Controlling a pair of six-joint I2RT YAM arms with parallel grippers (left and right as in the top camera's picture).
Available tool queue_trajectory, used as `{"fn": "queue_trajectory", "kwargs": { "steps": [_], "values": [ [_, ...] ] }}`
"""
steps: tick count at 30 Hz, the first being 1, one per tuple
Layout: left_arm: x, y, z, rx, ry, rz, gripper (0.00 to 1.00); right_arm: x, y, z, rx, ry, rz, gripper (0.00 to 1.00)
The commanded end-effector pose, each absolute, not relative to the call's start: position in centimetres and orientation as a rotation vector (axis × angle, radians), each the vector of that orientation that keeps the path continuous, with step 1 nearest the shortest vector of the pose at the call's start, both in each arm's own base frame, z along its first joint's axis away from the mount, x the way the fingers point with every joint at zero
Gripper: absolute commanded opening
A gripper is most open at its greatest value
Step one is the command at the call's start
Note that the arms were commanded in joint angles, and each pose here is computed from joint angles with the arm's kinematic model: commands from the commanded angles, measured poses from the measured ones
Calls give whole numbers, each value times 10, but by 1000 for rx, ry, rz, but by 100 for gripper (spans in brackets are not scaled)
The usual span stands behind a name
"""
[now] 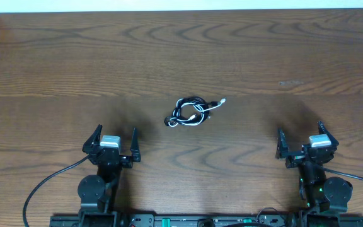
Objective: Untangle cables
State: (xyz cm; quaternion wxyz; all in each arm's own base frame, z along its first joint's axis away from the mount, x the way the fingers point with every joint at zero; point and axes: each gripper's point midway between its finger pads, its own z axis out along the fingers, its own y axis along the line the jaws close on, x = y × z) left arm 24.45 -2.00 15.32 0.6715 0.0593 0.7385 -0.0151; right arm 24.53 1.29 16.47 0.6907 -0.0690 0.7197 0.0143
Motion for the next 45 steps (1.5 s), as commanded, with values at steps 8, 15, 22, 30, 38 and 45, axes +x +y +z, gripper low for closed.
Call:
{"fn": "queue_trajectory", "kwargs": {
  "steps": [8,15,22,30,38,45],
  "values": [
    [244,-23,138,110,1766,-91,96,245,17,165,-120,1608,107,99],
    [261,-29,154,129,1905,-124,96,240,32,179,-146,1582,214,99],
    [289,-62,189,260,1967,-312,96,237,36,207,-128,1580,268,99],
    [326,-104,214,442,2093,-569,96,271,51,236,-159,1893,426,99],
    [323,-157,192,651,2331,-734,96,334,54,220,-146,2265,566,99],
    [327,-158,167,649,2407,-751,96,334,72,210,-160,2287,734,99]
  ]
}}
